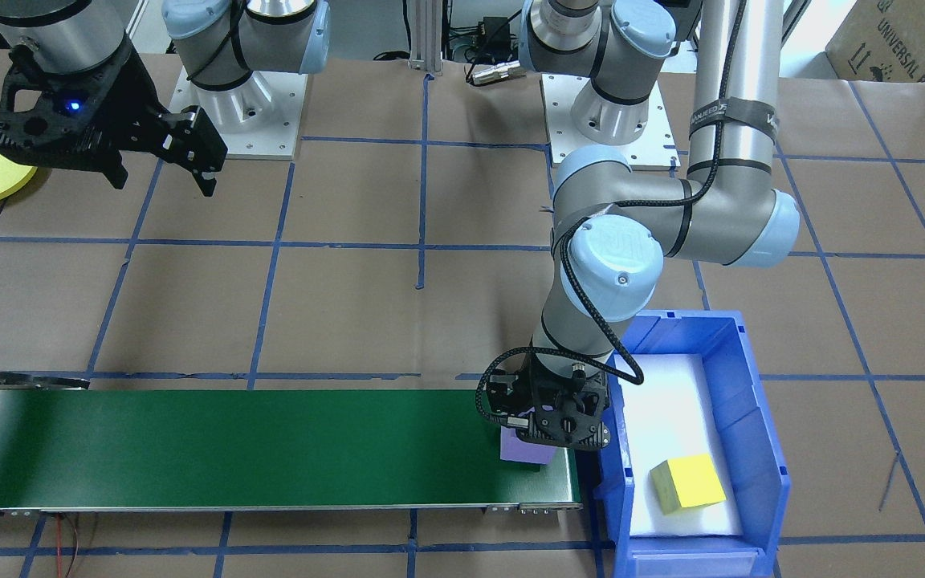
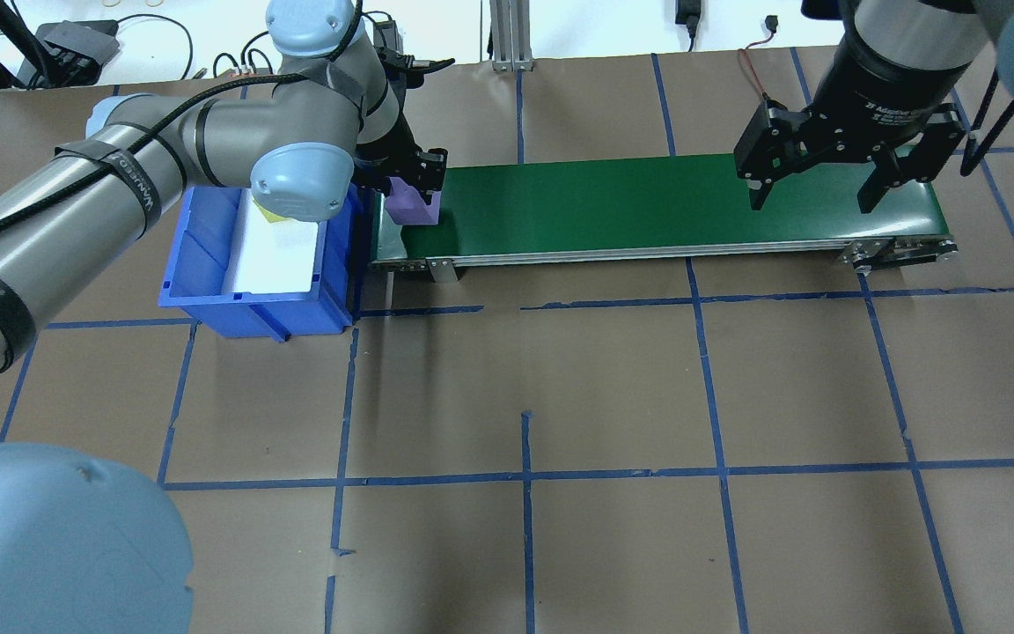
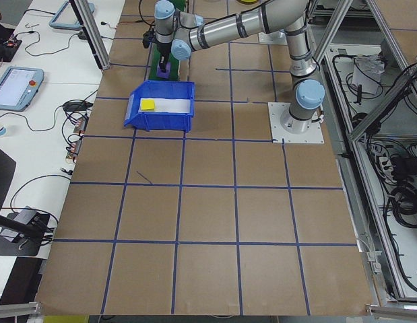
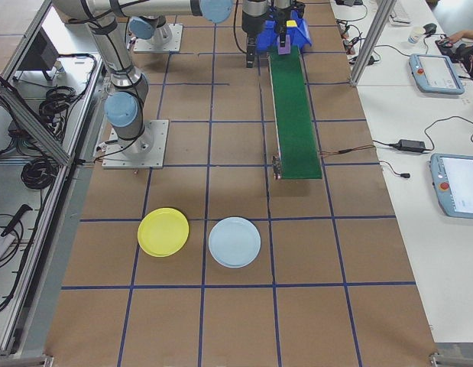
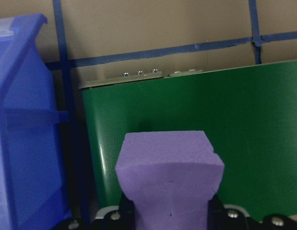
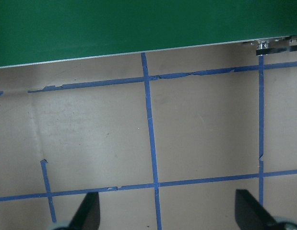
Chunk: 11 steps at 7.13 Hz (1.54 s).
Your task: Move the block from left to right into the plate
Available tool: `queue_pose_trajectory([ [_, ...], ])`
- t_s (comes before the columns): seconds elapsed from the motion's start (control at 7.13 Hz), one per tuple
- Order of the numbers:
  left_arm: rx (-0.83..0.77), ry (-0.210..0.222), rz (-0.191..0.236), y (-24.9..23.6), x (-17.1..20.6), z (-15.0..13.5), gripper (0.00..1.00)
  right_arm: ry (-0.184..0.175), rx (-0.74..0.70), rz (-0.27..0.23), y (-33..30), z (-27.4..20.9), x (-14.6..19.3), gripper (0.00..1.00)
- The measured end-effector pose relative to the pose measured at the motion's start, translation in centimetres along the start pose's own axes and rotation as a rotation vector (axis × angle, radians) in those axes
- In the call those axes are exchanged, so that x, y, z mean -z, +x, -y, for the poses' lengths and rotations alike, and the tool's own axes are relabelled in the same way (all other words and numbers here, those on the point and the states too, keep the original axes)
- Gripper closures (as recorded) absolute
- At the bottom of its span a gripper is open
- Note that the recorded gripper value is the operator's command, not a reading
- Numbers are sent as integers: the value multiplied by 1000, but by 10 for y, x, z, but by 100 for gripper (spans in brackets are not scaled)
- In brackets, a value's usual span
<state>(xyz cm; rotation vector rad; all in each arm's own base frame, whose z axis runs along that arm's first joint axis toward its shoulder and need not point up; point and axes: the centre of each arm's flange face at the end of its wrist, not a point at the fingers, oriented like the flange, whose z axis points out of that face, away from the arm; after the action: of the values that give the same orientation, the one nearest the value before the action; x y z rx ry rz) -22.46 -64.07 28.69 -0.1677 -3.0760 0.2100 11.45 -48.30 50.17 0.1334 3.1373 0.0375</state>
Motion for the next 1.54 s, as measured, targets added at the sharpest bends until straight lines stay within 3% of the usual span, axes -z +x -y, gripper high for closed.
queue_pose_trajectory([
  [0.14,2,14,0,1,6,3,0,0,0,0,0,0,0,0],
  [0.42,-3,85,7,0,54,15,0,0,0,-2,0,0,0,0],
  [0.56,9,100,15,-12,80,19,0,0,0,-3,0,0,0,0],
  [0.84,52,79,37,-80,110,23,0,-1,-1,-3,1,0,0,0],
  [1.12,74,58,51,-139,105,27,0,-1,-1,-4,1,0,0,0],
  [1.54,126,35,55,-192,46,43,0,-1,-1,-6,1,0,0,0],
])
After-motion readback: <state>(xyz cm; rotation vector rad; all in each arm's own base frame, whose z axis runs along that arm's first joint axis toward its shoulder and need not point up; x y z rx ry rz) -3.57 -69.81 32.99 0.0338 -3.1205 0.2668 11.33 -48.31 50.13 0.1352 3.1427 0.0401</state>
